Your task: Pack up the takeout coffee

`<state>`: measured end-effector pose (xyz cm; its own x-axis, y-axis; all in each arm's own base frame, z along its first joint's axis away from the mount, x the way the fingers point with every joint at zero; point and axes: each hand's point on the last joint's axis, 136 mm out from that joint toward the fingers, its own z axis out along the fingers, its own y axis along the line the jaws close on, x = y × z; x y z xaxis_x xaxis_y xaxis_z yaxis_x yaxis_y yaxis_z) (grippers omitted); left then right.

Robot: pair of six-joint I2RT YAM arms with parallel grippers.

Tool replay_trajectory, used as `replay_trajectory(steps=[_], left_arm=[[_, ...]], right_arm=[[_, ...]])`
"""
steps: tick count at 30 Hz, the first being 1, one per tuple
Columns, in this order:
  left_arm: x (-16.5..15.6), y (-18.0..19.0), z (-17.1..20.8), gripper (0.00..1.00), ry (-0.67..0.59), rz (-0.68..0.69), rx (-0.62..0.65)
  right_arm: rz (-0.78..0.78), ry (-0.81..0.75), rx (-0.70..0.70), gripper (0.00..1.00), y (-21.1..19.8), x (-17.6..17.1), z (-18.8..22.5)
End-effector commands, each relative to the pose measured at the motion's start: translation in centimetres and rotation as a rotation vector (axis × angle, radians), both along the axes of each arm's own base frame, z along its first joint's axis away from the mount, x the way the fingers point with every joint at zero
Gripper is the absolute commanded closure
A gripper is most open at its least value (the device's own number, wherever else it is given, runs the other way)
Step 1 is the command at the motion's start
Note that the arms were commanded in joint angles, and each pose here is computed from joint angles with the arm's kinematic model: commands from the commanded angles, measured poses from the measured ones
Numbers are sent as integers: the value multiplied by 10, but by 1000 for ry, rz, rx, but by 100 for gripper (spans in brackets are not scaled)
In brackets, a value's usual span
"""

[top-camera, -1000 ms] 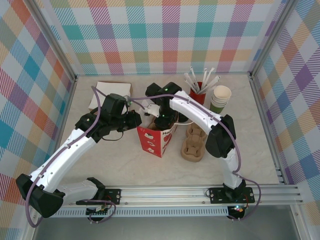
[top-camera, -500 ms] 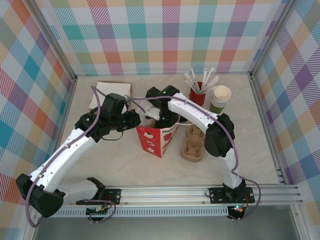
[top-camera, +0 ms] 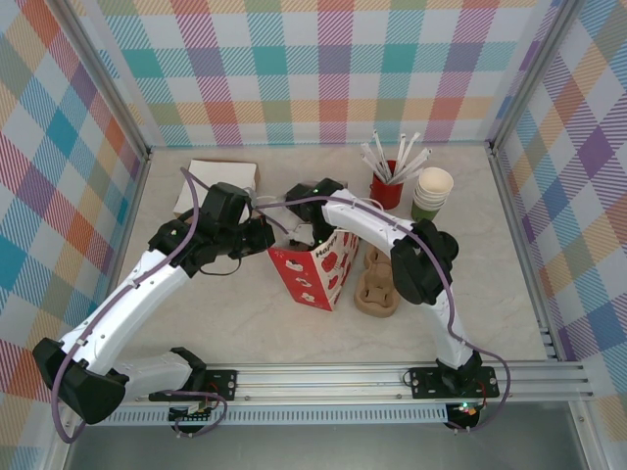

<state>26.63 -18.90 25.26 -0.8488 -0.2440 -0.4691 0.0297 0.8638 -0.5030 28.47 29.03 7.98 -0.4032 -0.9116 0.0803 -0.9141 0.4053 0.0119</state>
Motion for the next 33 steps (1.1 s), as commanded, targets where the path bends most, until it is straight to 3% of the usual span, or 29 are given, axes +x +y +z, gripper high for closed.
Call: replay_trajectory(steps=[1,9,22,33], left_arm=[[8,-3,31,92,-92,-12,-26],[8,-1,30,93,-94,-10,-8],[3,7,32,94,-117,-8,39],[3,11,29,94,-120,-5,62]], right_arm=[[22,27,-34,63,-6,-7,-7],[13,-3,28,60,3,-3,15],[-65,-110,196,33,31,15,74],[-96,-173,298,18,42,23,111]])
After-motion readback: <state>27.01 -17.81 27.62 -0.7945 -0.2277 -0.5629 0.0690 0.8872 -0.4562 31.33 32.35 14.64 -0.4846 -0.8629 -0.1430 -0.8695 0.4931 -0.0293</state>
